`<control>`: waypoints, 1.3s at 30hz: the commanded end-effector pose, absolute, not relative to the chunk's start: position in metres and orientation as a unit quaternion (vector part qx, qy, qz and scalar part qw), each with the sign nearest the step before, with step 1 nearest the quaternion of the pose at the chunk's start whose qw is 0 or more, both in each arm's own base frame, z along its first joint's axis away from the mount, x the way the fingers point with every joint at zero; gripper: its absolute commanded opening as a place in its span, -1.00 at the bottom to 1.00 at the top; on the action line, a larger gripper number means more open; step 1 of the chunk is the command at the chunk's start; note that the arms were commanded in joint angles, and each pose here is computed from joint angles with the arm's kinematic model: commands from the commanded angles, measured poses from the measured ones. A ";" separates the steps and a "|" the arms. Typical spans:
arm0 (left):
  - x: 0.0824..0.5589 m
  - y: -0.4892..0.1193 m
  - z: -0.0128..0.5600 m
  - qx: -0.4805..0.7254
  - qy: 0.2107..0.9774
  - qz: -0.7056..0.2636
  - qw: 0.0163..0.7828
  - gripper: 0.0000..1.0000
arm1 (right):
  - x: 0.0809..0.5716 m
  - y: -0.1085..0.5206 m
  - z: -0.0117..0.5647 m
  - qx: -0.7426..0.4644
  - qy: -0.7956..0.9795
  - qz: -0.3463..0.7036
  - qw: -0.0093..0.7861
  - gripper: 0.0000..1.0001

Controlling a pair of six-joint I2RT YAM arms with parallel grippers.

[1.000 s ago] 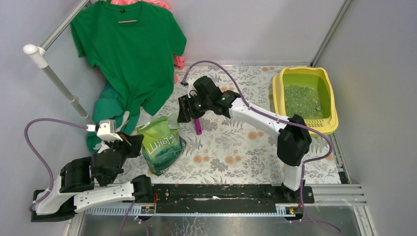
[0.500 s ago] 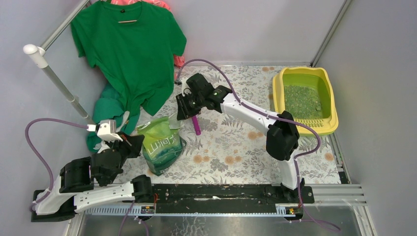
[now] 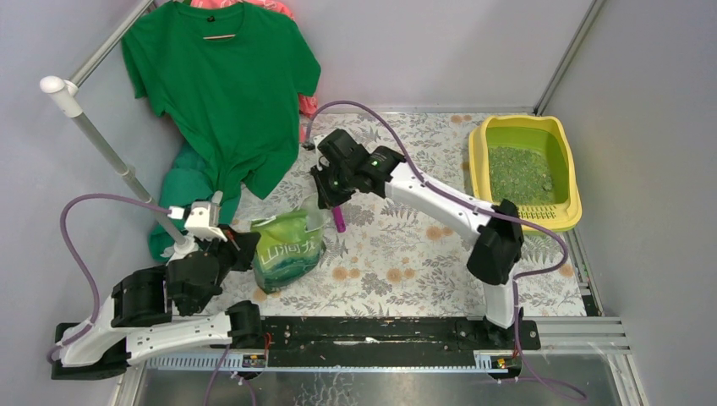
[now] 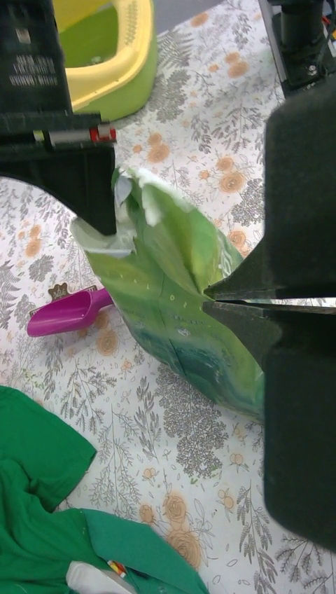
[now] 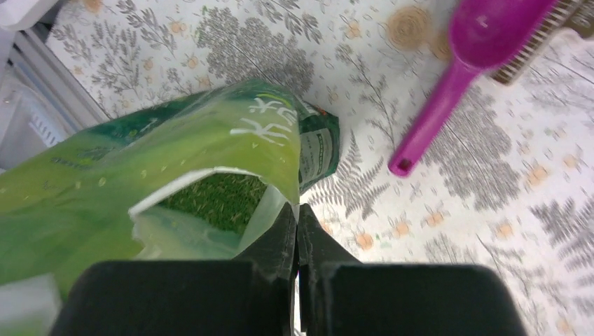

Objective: Fill the litter box with clean litter
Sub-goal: Adjust the cat litter bag at the center of the board.

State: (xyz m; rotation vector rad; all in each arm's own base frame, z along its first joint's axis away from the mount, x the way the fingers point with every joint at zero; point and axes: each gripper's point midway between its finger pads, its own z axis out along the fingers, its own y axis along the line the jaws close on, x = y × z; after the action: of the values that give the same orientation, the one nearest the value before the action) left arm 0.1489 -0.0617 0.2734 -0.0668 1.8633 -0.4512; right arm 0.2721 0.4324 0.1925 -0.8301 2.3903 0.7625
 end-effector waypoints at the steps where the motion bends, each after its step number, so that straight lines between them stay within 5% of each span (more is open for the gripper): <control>1: 0.157 -0.081 0.324 -0.062 0.750 -0.258 0.606 -1.00 | 0.276 0.382 0.296 -0.246 0.869 0.238 0.357 -1.00; 9: 0.161 -0.080 0.331 -0.071 0.722 -0.278 0.630 -1.00 | 0.248 0.314 0.318 -0.189 0.884 0.195 0.380 -1.00; 18: 0.166 -0.091 0.319 -0.076 0.730 -0.264 0.626 -1.00 | 0.204 0.282 0.258 -0.174 0.906 0.211 0.322 -1.00; 20: 0.168 -0.098 0.315 -0.068 0.736 -0.254 0.623 -1.00 | 0.194 0.276 0.248 -0.186 0.907 0.215 0.312 -0.44; 21: 0.169 -0.101 0.314 -0.064 0.739 -0.250 0.623 -1.00 | 0.190 0.272 0.246 -0.191 0.905 0.217 0.313 -0.34; 26: 0.166 -0.113 0.313 -0.052 0.743 -0.267 0.612 -1.00 | 0.182 0.237 0.260 -0.173 0.884 0.222 0.372 -0.34; 27: 0.165 -0.116 0.313 -0.046 0.743 -0.274 0.609 -1.00 | 0.181 0.231 0.263 -0.170 0.883 0.220 0.379 -0.22; 29: 0.161 -0.127 0.312 -0.025 0.743 -0.292 0.602 -0.83 | 0.177 0.222 0.265 -0.171 0.884 0.214 0.379 0.04; 39: 0.142 -0.190 0.275 0.088 0.791 -0.311 0.520 0.04 | 0.158 0.208 0.253 -0.215 0.843 0.257 0.421 0.31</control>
State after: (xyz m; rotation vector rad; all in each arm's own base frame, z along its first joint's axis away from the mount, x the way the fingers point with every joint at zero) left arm 0.1535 -0.1656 0.2733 0.1359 1.8880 -0.6225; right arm 0.1620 0.2080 0.2484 -0.4771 2.2410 0.5671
